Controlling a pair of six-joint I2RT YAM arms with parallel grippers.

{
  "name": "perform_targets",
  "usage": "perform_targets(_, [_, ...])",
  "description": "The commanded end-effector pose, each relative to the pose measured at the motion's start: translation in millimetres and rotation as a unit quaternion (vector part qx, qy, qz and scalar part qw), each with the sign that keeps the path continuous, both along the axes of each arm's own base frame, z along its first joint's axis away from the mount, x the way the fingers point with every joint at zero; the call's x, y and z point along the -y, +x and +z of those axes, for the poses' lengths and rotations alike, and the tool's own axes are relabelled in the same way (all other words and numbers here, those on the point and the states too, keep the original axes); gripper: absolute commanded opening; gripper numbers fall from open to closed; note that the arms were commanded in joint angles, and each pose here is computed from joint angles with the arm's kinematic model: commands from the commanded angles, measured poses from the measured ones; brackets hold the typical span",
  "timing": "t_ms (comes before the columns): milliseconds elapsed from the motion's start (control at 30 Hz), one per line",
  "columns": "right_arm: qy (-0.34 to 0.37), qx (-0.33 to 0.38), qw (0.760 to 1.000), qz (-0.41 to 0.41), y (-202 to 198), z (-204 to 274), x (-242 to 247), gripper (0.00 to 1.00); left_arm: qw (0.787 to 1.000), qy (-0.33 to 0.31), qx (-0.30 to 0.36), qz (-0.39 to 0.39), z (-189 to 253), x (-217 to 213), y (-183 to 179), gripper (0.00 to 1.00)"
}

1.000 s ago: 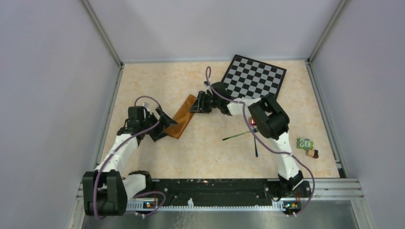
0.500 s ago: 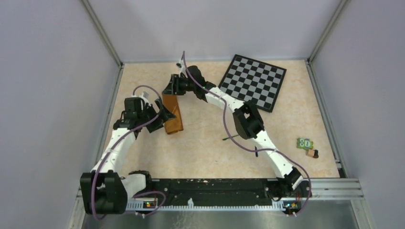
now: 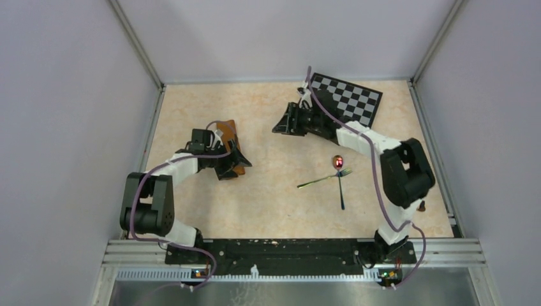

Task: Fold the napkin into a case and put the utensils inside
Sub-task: Smooth out the smaller rectangle-folded napkin at the center of the board.

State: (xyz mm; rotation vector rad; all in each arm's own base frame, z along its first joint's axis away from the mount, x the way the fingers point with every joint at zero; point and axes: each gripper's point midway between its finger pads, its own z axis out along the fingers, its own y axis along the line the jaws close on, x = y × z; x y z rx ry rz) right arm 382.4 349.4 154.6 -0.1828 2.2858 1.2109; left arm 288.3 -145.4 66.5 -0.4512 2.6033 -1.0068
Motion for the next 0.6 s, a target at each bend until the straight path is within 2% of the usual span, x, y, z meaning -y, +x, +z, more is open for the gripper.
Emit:
perform_targets(0, [0.02,0.071,0.997,0.009,-21.3,42.3,11.8,0.51,0.999,-0.008,0.027,0.032,-3.6,2.2,28.8,0.84])
perform_targets(367, [-0.009,0.094,0.995,-0.011,-44.6,44.3,44.2,0.51,0.991,-0.072,0.032,0.106,-12.5,16.5,109.2,0.85])
perform_targets(500, [-0.018,0.098,0.995,-0.015,-47.2,42.9,50.8,0.51,0.985,-0.059,0.046,0.157,-9.2,4.7,138.3,0.87])
perform_targets(567, [-0.034,0.09,0.995,-0.019,-49.9,35.9,57.2,0.51,0.979,-0.074,0.058,0.179,-1.9,1.4,149.7,0.88])
